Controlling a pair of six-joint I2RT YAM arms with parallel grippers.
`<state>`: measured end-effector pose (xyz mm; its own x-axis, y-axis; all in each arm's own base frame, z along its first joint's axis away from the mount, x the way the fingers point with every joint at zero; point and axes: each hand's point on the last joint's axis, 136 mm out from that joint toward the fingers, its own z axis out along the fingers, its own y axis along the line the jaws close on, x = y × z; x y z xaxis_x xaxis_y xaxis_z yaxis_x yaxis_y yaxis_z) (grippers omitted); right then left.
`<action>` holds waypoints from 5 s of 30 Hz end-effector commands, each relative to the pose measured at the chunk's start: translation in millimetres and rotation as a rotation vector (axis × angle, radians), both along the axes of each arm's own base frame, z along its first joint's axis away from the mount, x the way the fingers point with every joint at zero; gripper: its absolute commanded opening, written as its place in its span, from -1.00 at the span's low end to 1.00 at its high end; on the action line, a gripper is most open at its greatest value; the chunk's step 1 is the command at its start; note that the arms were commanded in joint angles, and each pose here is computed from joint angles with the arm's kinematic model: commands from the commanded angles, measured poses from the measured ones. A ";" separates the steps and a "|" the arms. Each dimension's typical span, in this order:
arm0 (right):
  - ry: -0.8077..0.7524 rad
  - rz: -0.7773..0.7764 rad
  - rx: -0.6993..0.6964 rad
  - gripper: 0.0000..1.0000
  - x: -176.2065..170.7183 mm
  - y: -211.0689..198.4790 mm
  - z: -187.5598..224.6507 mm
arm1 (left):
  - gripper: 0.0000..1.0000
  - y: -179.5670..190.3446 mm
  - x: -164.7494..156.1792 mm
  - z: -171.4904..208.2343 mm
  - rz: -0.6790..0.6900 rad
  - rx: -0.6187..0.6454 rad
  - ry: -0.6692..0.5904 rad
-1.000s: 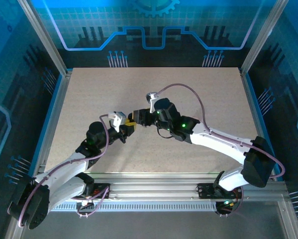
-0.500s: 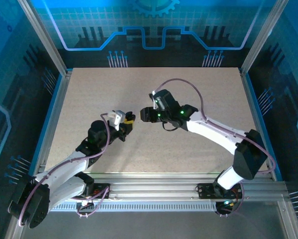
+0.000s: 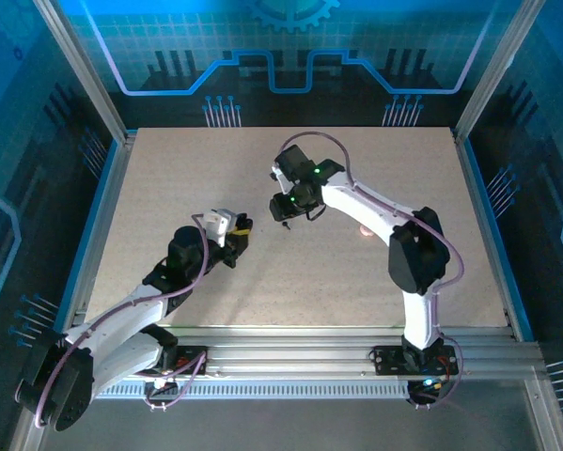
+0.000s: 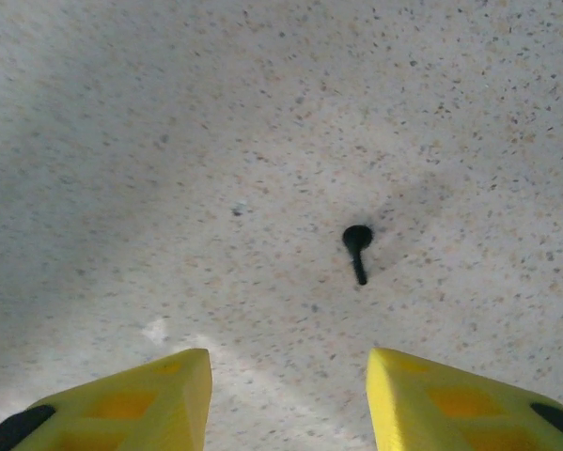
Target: Insert the wireless bluetooth earbuds into the charging case
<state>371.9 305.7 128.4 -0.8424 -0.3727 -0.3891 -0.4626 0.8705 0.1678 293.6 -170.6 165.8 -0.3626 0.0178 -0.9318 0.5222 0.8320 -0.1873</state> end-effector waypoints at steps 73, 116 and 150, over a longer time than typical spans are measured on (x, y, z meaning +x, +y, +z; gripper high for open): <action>0.185 0.101 -0.291 -0.41 26.4 1.9 -115.1 | -0.77 10.7 6.8 7.4 0.042 0.052 -0.017; -0.049 -0.123 0.018 -0.64 14.7 -5.0 -6.6 | -0.78 0.9 8.7 -5.4 0.011 0.003 0.024; -0.385 -0.133 0.520 -0.63 -55.1 15.9 134.7 | -0.77 -40.9 3.3 33.4 -0.224 -0.161 -0.134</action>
<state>319.3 311.0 246.2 -0.6659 0.0047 -0.7460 -0.4382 0.8068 0.3963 300.2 -207.1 187.5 -0.2821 -0.0439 -0.9584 0.6799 0.6956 -0.2320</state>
